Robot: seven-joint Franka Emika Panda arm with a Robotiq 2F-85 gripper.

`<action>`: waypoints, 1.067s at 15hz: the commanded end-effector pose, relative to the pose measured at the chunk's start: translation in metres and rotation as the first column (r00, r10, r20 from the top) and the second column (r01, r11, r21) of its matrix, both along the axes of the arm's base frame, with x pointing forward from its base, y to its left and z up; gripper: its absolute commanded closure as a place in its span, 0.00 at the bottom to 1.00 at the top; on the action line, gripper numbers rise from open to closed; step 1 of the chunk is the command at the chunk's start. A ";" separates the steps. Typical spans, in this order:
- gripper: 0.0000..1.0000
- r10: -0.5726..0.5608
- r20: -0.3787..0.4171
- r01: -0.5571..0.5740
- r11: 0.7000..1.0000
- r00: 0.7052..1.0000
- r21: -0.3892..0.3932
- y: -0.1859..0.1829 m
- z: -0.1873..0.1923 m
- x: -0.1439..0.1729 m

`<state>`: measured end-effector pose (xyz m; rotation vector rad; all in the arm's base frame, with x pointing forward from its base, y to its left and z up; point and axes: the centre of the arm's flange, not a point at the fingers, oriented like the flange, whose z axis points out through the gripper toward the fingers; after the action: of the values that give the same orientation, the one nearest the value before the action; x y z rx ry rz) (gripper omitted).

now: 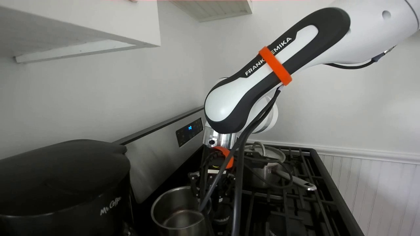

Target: Slide the silver pot on the right to the middle of the job of the stove, pick up the silver pot on the left and place it on the bottom right cooker on the hob of the stove

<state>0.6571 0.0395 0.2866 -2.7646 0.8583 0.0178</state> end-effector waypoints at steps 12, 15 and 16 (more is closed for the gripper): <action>0.99 -0.052 0.083 0.052 0.999 0.995 0.001 -0.035 0.044 -0.012; 0.99 -0.049 0.118 0.052 0.998 0.992 -0.022 -0.045 0.068 -0.017; 0.99 -0.053 0.132 0.057 0.998 0.990 -0.028 -0.049 0.078 -0.020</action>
<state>0.6573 -0.0013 0.3281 -2.7418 0.9126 -0.1034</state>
